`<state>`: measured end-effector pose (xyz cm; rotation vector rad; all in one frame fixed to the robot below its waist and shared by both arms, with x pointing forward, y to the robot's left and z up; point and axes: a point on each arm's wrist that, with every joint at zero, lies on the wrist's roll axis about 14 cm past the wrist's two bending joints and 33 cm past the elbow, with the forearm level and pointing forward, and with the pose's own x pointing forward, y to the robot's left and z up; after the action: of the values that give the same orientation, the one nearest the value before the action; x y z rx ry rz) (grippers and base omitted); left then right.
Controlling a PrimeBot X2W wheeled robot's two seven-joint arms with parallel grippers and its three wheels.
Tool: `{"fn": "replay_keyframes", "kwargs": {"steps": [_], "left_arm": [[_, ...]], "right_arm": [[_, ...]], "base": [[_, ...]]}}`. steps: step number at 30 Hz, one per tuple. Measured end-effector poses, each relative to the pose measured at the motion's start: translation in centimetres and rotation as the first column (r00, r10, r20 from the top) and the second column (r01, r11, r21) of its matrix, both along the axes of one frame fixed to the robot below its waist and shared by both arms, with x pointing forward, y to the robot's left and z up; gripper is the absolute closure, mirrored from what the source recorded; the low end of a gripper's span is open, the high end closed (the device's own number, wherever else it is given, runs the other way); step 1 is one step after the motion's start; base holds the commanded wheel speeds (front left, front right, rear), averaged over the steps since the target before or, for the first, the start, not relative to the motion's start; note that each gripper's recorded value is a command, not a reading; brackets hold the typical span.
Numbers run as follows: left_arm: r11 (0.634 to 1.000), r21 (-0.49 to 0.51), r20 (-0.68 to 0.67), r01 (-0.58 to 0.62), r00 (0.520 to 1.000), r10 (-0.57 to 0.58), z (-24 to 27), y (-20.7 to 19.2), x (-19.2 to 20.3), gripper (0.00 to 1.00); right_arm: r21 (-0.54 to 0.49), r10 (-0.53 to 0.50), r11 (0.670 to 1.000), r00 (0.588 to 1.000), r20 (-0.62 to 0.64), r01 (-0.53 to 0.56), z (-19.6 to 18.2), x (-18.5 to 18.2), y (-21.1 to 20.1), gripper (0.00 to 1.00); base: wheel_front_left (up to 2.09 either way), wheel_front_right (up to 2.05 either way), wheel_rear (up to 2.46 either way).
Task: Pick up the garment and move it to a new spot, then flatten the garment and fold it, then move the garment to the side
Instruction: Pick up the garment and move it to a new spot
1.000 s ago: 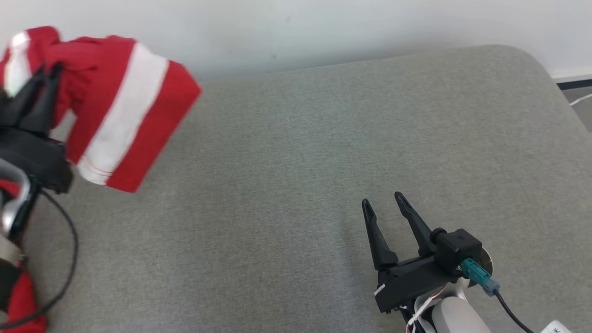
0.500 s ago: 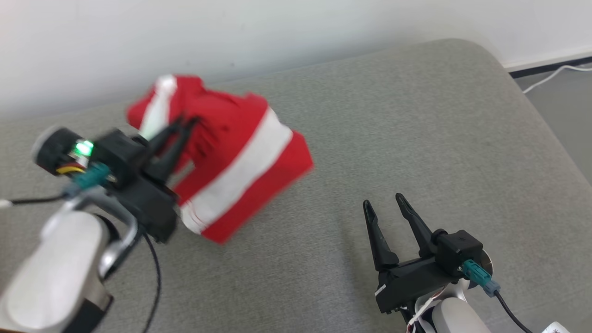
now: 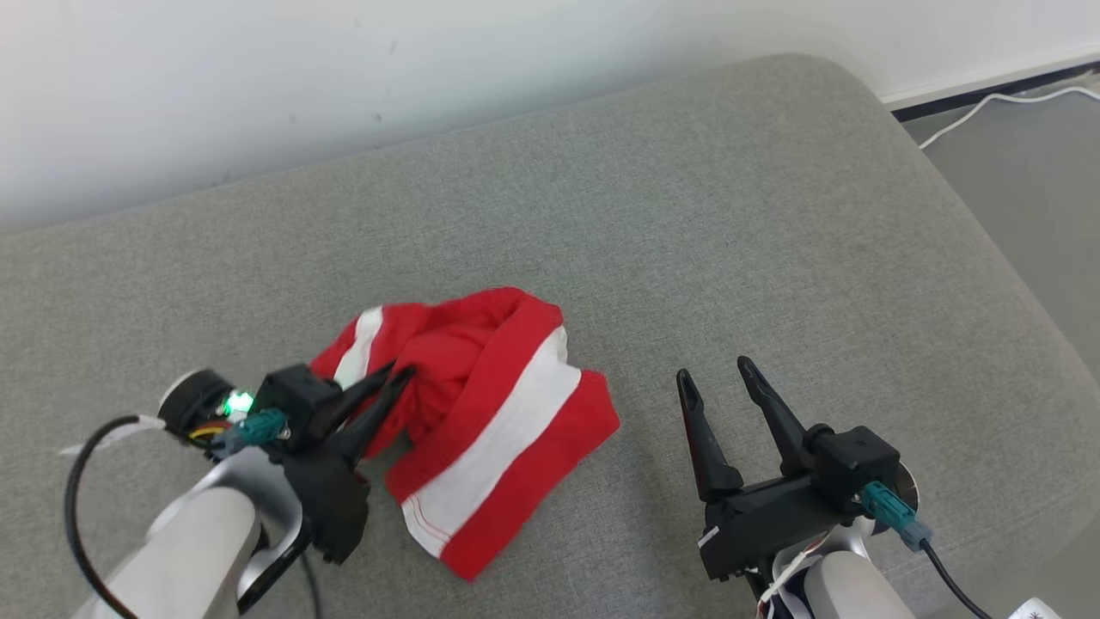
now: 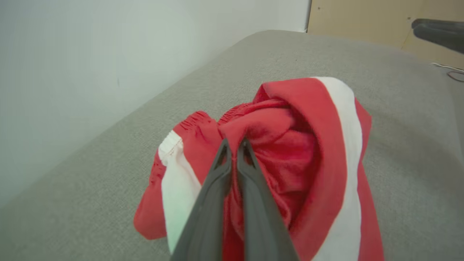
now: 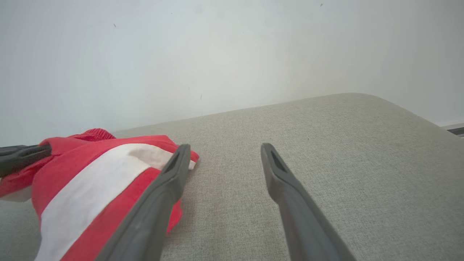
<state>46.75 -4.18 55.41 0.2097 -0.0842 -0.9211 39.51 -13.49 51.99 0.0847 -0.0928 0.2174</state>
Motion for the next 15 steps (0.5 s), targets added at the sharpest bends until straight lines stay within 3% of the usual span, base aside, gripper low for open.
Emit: {"fn": "replay_keyframes", "kwargs": {"steps": [4, 5, 6, 15], "left_arm": [[0.999, 0.026, -0.035, -0.027, 0.999, 0.028, -2.3, 1.0, 0.4, 0.99], [0.999, 0.02, -0.037, -0.036, 0.999, 0.037, -2.6, 1.2, 0.5, 0.18], [0.999, 0.015, -0.033, -0.042, 0.999, 0.042, -2.7, 1.4, 0.5, 0.0], [0.987, -0.104, -0.064, -0.121, 0.991, 0.115, -2.6, 1.9, -0.7, 0.0]], "right_arm": [[-0.001, -0.002, 1.0, 1.0, 0.004, 0.002, 0.1, 0.1, -0.1, 0.0], [-0.001, 0.001, 1.0, 1.0, 0.006, -0.001, 0.1, 0.1, 0.0, 0.0], [0.0, 0.004, 1.0, 1.0, 0.007, -0.004, 0.2, 0.1, 0.1, 0.0], [0.013, 0.037, 0.999, 0.999, 0.008, -0.038, 0.1, 0.1, 1.4, 0.0]], "base": [[0.0, 0.0, 0.0], [0.0, 0.0, 0.0], [0.0, 0.0, 0.0], [0.0, 0.0, 0.0]]}}
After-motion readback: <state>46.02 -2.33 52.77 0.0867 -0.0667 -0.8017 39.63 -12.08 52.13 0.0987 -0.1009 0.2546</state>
